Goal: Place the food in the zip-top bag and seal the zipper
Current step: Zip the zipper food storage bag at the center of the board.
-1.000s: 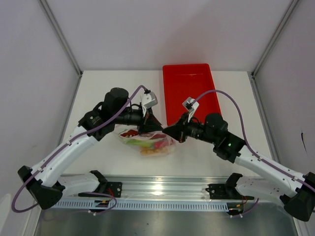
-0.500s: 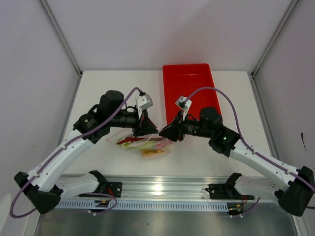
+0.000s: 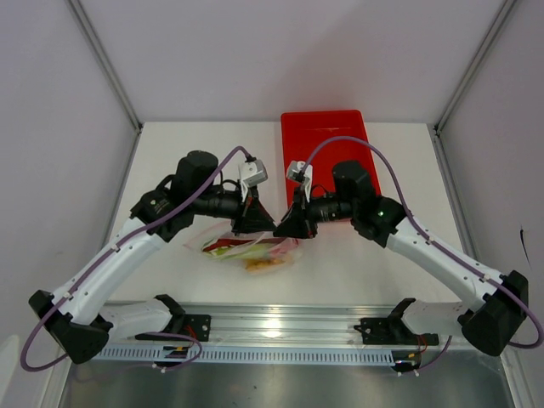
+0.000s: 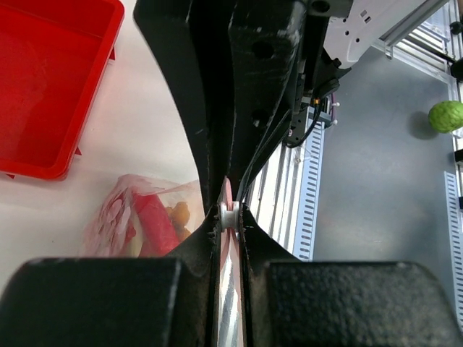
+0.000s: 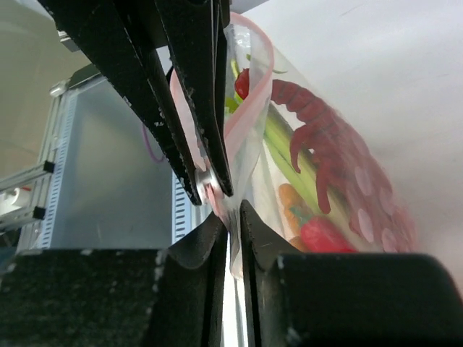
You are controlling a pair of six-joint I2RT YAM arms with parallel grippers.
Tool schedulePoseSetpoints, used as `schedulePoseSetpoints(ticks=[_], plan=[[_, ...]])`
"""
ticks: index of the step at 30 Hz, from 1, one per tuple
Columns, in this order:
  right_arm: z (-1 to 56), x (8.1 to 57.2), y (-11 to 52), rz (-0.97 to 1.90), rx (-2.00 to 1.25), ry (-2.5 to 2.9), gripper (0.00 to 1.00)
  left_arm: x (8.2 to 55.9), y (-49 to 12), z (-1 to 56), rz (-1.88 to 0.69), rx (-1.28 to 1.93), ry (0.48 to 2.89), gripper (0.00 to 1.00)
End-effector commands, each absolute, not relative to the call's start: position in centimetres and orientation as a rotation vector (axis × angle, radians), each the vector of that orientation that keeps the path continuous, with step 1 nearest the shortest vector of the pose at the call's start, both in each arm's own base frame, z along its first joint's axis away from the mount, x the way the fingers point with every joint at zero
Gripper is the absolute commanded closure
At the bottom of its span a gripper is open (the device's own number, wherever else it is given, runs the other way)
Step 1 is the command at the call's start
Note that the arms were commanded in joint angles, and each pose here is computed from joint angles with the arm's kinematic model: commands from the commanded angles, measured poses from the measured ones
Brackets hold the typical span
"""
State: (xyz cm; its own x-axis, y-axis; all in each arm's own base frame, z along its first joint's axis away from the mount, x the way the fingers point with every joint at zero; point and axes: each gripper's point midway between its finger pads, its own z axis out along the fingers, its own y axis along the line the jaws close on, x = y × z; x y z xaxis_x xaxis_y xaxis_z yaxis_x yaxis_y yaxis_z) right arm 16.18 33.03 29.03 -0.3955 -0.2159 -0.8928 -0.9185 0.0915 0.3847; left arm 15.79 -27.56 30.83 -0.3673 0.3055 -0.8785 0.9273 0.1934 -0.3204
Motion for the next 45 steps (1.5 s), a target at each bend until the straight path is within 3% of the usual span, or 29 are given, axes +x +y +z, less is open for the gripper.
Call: schedulePoseSetpoints(ticks=[1, 7, 11, 12, 16, 25, 38, 41, 45], plan=[[30.0, 15.2, 33.2, 1.421, -1.244, 1.638, 0.85, 15.3, -27.8, 32.9, -1.221, 1.17, 1.735, 0.99], [30.2, 14.3, 33.7, 1.52, -1.326, 1.613, 0.8, 15.3, -27.9, 32.9, -1.225, 1.176, 1.741, 0.99], [30.1, 13.9, 33.8, 1.571, -1.356, 1.607, 0.92, 15.3, -27.9, 32.9, -1.224, 1.174, 1.741, 0.99], [30.1, 13.7, 33.8, 1.587, -1.362, 1.605, 1.0, 15.4, -27.9, 33.1, -1.223, 1.175, 1.735, 0.99], [29.4, 14.1, 34.0, 1.586, -1.33, 1.643, 1.0, 15.3, -27.8, 33.2, -1.22, 1.168, 1.737, 0.99], [32.9, 21.3, 33.5, 1.199, -0.793, 1.615, 1.0, 15.8, -27.0, 31.4, -1.154, 1.127, 1.843, 0.99], [34.0, 25.0, 31.6, 1.157, -0.409, 1.637, 1.0, 16.5, -25.3, 30.3, -1.035, 1.024, 1.934, 1.0], [34.1, 24.6, 31.8, 1.188, -0.462, 1.618, 1.0, 16.6, -24.8, 30.1, -0.996, 1.01, 1.943, 1.0], [32.6, 20.5, 33.4, 1.405, -0.884, 1.589, 0.99, 16.5, -25.0, 31.3, -1.006, 1.018, 1.892, 0.99]])
